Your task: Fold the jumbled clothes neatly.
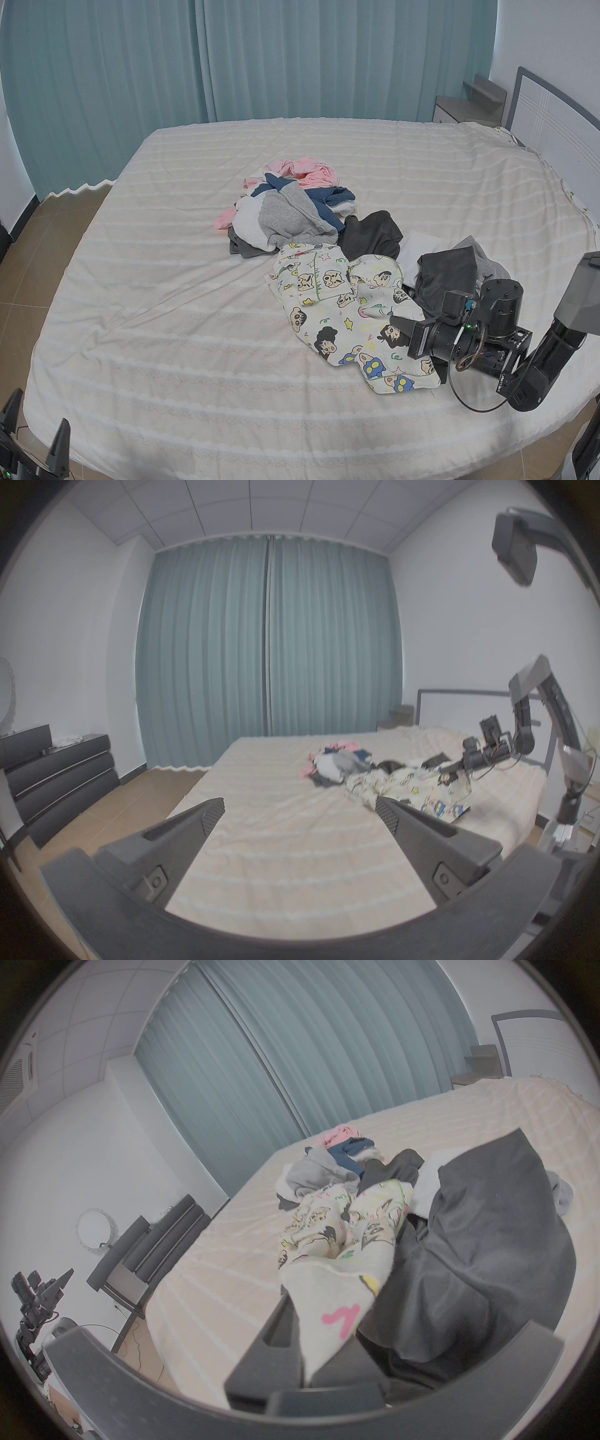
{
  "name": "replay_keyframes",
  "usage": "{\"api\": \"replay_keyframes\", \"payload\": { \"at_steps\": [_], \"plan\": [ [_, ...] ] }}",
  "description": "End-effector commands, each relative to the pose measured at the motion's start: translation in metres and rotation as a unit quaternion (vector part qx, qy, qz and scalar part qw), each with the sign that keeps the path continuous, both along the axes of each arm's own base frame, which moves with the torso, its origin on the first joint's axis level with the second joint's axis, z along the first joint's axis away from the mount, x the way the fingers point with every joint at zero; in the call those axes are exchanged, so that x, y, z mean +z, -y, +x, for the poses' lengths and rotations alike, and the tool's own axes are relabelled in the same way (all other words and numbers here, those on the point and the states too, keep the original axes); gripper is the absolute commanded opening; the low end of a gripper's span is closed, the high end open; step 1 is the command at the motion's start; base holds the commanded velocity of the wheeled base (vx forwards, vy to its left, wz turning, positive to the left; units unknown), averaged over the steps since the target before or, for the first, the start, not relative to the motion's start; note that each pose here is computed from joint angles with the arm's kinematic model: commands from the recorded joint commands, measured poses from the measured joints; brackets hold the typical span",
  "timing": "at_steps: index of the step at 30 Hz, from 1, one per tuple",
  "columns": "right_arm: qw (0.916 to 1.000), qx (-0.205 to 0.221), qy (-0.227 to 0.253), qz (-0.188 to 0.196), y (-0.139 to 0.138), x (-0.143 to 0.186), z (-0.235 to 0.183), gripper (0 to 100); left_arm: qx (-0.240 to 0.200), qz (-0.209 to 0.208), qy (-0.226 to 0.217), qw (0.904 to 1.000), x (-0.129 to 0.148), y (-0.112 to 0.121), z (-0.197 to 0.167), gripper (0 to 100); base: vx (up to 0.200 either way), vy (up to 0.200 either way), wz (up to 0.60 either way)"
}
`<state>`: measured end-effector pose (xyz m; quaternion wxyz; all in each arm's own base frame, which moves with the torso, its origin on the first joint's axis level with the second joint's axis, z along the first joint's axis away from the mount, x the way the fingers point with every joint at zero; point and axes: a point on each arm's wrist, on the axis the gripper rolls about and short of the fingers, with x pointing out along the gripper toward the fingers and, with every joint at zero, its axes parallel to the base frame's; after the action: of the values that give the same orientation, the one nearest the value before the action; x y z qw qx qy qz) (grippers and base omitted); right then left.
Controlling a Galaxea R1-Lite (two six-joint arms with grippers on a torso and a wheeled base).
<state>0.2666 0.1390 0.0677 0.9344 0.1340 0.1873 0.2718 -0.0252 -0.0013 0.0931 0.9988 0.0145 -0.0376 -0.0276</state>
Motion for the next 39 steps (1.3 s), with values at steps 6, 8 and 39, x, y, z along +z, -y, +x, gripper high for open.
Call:
{"api": "replay_keyframes", "payload": {
  "at_steps": [6, 8, 39],
  "plan": [
    [0.9916, 0.023, 0.107, 0.069, 0.016, 0.085, -0.028, 0, -0.122, -0.002, -0.011, 0.9924, 0.076, 0.005, 0.006, 100, 0.000, 0.000, 0.00],
    [0.9899, 0.026, 0.118, 0.074, 0.016, 0.101, -0.030, 0, -0.150, -0.004, -0.061, 0.9868, 0.074, 0.006, 0.017, 100, 0.000, 0.000, 0.00],
    [0.9535, 0.219, 0.134, 0.159, -0.076, 0.248, -0.075, 0, -0.379, 0.173, -0.319, 0.8512, 0.012, 0.083, 0.184, 100, 0.000, 0.000, 0.00]
  ]
}}
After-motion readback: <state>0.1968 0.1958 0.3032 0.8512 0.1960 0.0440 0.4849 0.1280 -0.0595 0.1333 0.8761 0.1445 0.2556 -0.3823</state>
